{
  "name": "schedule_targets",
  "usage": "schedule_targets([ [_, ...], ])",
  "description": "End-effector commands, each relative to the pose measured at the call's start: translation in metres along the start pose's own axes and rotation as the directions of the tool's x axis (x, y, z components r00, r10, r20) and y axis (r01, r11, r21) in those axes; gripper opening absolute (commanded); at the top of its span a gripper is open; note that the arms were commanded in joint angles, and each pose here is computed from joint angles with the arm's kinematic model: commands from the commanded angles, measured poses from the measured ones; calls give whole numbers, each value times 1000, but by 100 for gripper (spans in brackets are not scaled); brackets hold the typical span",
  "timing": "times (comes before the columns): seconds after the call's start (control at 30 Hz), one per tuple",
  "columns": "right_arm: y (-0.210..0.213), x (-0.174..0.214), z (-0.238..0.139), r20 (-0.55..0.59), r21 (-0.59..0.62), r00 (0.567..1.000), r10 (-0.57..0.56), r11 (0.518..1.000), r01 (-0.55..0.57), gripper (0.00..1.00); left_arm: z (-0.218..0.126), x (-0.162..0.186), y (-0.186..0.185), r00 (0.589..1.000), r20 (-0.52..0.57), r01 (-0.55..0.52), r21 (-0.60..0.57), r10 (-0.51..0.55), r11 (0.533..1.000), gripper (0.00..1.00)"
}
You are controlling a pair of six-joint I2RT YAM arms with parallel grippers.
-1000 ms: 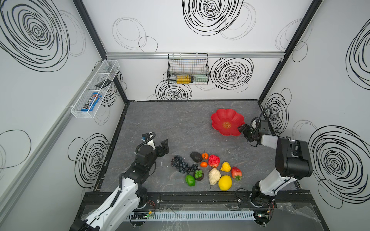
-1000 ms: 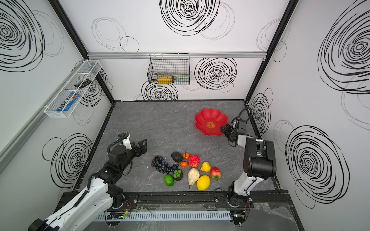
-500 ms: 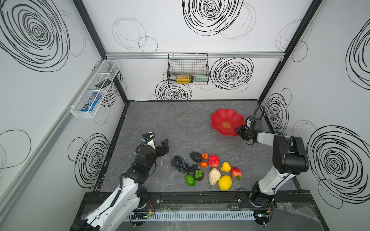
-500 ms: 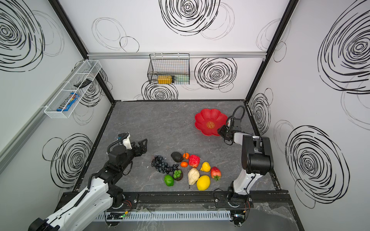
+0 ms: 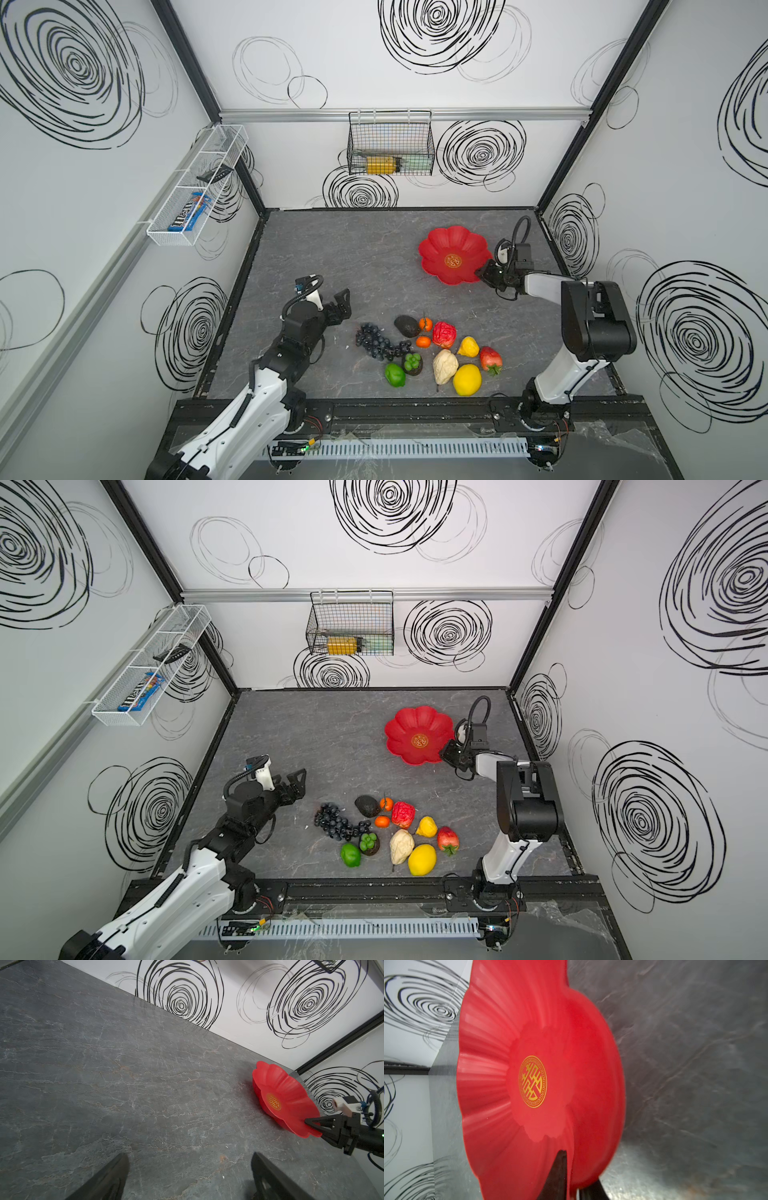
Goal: Place and organize the fake fruits in the fruit bowl
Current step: 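Drag the red bowl with the right gripper toward the fruit cluster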
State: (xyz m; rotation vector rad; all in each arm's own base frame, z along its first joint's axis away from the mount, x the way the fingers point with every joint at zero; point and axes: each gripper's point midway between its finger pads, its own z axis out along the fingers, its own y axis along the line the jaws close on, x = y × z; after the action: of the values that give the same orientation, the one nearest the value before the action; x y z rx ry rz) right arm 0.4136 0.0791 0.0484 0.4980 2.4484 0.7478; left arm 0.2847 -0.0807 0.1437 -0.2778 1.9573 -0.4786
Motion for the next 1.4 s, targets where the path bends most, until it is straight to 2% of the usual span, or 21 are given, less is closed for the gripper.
schedule_targets([
  [0.0, 25, 10, -2, -40, -63, 997, -62, 996, 60, 15, 1, -6, -3, 999, 33, -7, 20, 6, 1000, 96],
  [0.43, 77, 75, 0, -171, -168, 961, -216, 968, 188, 15, 5, -5, -3, 1000, 28, -7, 25, 7, 1000, 96],
  [0.77, 86, 97, 2, -206, -180, 943, -263, 957, 228, 17, 6, -2, -3, 1000, 17, -11, 30, 10, 1000, 96],
  [0.87, 85, 94, -1, -195, -163, 943, -271, 957, 241, 24, 7, -1, -4, 1000, 13, -9, 33, 9, 999, 96],
  [1.0, 88, 86, -8, -160, -152, 943, -291, 951, 267, 41, 8, 1, -5, 1000, 6, -11, 39, 10, 999, 96],
  [1.1, 89, 81, -15, -141, -136, 943, -301, 949, 283, 49, 8, 1, -7, 1000, 2, -10, 50, 10, 999, 96],
  [1.37, 94, 73, -51, -74, -91, 939, -335, 940, 328, 56, 10, 5, -12, 1000, -20, -15, 68, 17, 998, 96],
])
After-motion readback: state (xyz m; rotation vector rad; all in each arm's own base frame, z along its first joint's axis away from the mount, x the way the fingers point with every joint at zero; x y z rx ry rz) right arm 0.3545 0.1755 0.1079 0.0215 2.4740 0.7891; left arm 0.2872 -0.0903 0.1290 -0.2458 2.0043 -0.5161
